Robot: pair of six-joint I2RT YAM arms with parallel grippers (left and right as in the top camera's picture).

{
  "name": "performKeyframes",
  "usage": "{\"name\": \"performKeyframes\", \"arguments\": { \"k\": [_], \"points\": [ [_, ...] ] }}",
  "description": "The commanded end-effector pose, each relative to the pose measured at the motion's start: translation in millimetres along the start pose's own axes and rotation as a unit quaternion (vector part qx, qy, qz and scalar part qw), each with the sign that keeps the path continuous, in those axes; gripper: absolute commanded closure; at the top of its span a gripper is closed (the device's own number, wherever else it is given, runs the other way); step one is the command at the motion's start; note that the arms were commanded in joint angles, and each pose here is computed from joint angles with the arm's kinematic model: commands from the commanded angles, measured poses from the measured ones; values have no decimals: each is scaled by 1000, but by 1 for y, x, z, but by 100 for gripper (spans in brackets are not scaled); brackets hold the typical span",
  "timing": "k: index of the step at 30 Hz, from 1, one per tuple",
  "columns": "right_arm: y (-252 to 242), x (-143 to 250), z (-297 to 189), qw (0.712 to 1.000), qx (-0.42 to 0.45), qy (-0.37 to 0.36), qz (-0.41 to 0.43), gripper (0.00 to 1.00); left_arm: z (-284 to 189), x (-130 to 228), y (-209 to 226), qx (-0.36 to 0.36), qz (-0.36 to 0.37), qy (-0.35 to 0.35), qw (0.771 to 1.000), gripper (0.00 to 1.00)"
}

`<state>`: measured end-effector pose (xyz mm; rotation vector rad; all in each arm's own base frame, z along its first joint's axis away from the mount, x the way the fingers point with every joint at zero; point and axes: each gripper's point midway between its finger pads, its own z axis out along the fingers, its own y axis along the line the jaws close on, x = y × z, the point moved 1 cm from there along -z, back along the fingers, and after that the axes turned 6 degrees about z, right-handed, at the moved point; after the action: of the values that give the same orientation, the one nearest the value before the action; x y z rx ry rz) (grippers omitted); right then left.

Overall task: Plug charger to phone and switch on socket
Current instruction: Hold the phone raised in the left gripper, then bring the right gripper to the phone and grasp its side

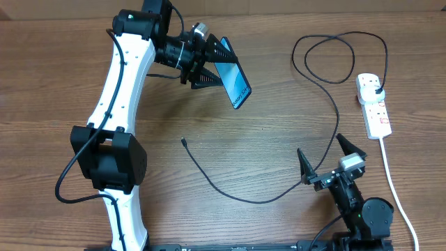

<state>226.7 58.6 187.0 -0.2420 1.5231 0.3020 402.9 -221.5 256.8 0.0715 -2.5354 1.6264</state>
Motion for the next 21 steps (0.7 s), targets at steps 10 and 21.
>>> {"name": "performKeyframes", "arguments": {
  "k": [10, 21],
  "points": [
    [24, -124, -17, 997, -46, -38, 39, 0, -11, 7, -36, 74, 91, 3, 993, 46],
    [28, -220, 12, 959, -44, 240, 144, 0, -11, 8, -37, 73, 113, 3, 991, 46]
  ]
}}
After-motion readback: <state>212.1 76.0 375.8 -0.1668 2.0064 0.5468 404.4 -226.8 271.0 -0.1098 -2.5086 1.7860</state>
